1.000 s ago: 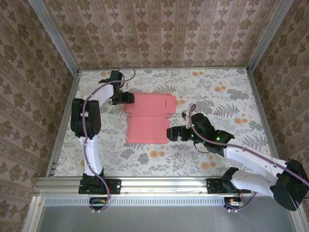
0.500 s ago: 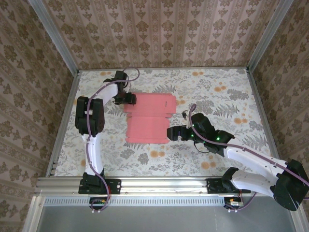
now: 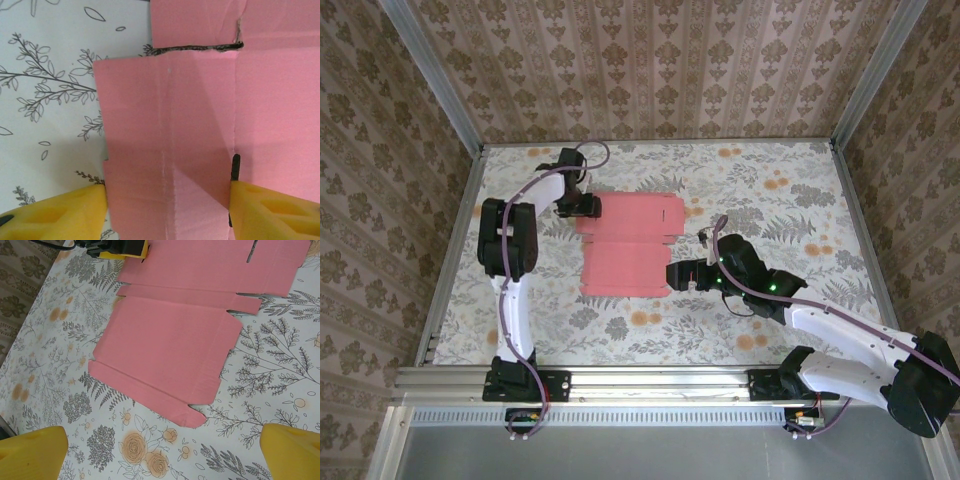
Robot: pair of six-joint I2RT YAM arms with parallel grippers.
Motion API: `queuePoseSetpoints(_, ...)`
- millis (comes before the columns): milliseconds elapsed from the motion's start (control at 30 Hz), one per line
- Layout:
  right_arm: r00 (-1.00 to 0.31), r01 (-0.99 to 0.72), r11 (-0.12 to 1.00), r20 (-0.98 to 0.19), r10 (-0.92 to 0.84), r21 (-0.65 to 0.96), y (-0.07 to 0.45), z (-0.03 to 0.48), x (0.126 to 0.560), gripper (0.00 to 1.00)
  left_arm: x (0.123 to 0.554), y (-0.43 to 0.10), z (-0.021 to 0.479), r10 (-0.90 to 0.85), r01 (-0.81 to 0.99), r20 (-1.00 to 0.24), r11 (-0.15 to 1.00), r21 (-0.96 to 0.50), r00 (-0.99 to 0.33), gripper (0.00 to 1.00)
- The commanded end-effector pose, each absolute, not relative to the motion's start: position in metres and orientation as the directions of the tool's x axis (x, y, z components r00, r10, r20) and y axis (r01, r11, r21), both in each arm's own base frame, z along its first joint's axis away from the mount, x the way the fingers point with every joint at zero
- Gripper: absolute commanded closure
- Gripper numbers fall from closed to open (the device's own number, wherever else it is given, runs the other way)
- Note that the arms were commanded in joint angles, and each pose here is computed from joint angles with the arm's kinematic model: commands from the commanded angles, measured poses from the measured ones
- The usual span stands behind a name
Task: Fold the paper box
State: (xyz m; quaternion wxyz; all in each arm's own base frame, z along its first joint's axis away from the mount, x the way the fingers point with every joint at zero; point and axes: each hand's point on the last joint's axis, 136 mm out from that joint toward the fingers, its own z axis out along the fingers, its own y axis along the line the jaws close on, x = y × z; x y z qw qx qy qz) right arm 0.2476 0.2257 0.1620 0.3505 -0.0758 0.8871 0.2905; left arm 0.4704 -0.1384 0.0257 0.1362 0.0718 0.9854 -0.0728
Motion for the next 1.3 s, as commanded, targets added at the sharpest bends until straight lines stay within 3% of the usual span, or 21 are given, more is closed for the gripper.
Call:
queuePoseSetpoints(0, -0.726, -0.339, 0.828, -0.684, 0.072, 0.447, 0.222, 0.168, 0.248, 0.0, 0.467, -0.138, 0.017, 0.126, 0.165, -0.24, 0.975, -0.147, -0.963, 0.38)
queuePoseSetpoints(367, -0.726, -0.325, 0.832, -0.683, 0.085, 0.449, 0.219, 0.164, 0.247, 0.0, 0.463, -0.143, 0.024, 0.105, 0.159, -0.235, 0.962, -0.223, -0.966, 0.55)
queuePoseSetpoints(733, -0.728, -0.31, 0.833, -0.678, 0.102, 0.458, 0.217, 0.16, 0.246, 0.0, 0.455, -0.149, 0.089, 0.055, 0.158, -0.307, 0.935, -0.318, -0.95, 0.77)
queuePoseSetpoints(967, -0.722, -0.309, 0.832, -0.684, 0.11, 0.46, 0.214, 0.162, 0.243, 0.0, 0.438, -0.141, 0.134, 0.03, 0.154, -0.369, 0.939, -0.309, -0.929, 0.8)
queuePoseSetpoints(1267, -0.711, -0.297, 0.844, -0.693, 0.117, 0.448, 0.204, 0.162, 0.239, 0.0, 0.393, -0.098, 0.208, 0.007, 0.093, -0.464, 0.982, -0.164, -0.886, 0.84)
